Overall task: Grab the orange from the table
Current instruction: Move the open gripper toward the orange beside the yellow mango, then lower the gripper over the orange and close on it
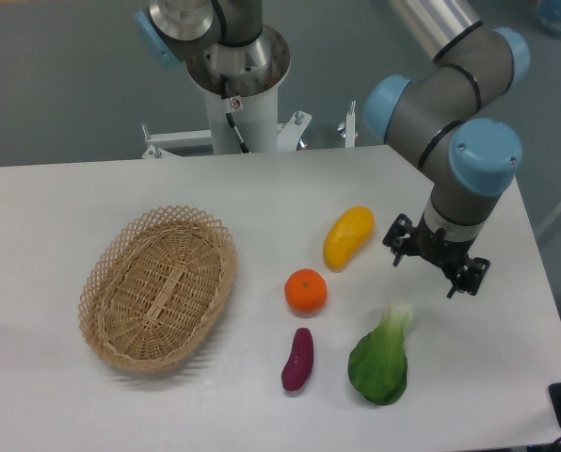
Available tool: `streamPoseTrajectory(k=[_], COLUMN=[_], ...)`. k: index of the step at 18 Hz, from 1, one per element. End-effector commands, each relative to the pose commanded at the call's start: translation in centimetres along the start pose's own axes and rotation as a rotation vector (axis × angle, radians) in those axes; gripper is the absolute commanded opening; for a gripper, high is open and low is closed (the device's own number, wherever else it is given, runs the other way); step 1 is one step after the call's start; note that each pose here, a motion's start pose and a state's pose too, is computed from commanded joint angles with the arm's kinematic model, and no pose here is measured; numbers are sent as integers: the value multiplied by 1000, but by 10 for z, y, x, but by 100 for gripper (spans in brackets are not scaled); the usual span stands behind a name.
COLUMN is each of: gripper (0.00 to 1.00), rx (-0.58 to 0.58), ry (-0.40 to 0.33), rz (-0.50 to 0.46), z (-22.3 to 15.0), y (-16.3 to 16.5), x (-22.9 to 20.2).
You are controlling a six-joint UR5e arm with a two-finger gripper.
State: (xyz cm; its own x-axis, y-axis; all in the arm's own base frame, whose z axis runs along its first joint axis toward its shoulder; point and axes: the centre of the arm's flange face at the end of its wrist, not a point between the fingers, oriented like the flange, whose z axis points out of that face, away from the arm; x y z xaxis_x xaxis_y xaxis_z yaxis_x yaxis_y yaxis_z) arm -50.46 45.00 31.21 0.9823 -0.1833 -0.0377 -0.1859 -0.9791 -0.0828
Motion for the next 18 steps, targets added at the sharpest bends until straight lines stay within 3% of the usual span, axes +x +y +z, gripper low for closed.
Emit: streamPoseTrajectory(k=[11,18], gripper=[100,100], rx=[-12,-38], ry=[85,109], rz=[31,-12], z=[39,57], y=[-39,-65], x=[68,100])
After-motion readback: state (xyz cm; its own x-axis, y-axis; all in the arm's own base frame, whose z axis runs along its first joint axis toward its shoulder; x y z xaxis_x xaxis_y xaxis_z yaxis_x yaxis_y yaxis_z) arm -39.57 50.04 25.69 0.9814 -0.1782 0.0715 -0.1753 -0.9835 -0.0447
